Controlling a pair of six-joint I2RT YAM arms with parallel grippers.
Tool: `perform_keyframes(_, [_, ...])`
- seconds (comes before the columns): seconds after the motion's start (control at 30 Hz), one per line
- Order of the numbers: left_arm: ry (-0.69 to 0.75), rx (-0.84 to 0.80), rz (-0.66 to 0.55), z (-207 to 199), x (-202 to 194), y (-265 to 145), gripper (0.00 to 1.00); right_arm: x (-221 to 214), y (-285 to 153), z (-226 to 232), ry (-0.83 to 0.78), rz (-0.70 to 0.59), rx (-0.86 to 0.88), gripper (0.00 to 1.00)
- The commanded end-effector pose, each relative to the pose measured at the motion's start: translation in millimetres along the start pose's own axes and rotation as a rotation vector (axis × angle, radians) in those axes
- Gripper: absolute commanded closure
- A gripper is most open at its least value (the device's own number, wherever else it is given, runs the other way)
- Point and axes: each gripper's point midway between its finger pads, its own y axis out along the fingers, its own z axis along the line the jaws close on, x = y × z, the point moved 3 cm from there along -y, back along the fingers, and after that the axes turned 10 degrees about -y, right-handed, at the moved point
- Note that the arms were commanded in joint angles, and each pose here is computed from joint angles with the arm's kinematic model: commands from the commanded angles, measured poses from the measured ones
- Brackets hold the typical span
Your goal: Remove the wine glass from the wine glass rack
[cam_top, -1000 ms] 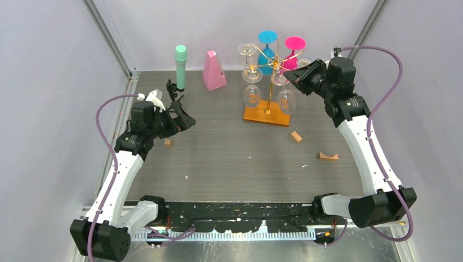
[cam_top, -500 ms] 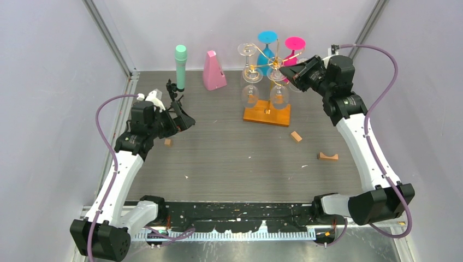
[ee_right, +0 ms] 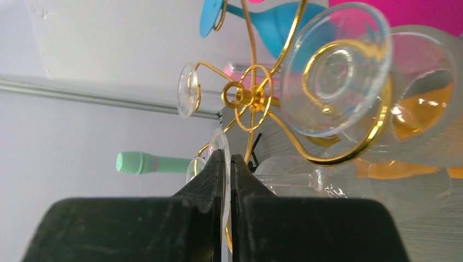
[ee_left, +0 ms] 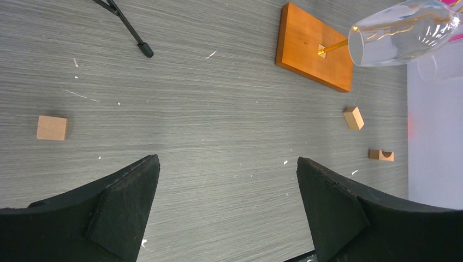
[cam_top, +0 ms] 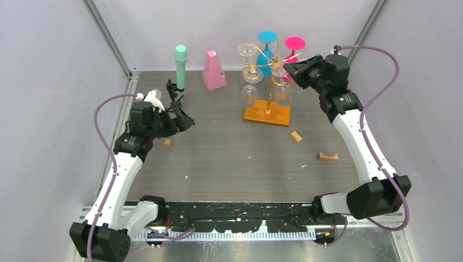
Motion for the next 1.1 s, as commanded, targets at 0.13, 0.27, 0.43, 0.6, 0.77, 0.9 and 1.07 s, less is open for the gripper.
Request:
perform_keyframes(0.13, [0.076, -0.077, -0.101, -15.4, 15.8, -15.4, 0.00, 32.9, -32.3, 20.9, -0.010, -0.170, -0.004, 1.00])
perform_keyframes(0.27, [0.086, -0.115, -0.127, -20.0, 17.3, -18.3, 0.00, 30.5, -45.6, 23.0, 0.012, -0.174, 0.009, 1.00])
perform_keyframes(0.43, [0.094, -0.152, -0.130, -25.3, 17.0, -19.8, 0.00, 22.8, -65.1, 21.5, 0.025, -0.159, 0.006, 1.00])
perform_keyframes(0.6, [0.183, -0.152, -0.161, -29.1, 24.7, -31.3, 0.00, 11.6, -94.1, 23.9, 0.034, -0.127, 0.026, 1.00])
perform_keyframes(0.77, [0.265, -0.282, -0.181, -49.3, 25.4, -44.0, 0.00, -5.8, -129.8, 37.3, 0.000, -0.046, 0.107, 1.00])
perform_keyframes(0.9, [0.351, -0.531, -0.182, -81.3, 18.1, -55.4, 0.00, -22.2, -149.6, 48.1, -0.025, 0.035, 0.198, 0.99])
perform_keyframes(1.07, [0.364, -0.749, -0.272, -116.2, 30.8, -70.2, 0.00, -54.2, -156.5, 79.2, -0.022, 0.157, 0.428, 1.00])
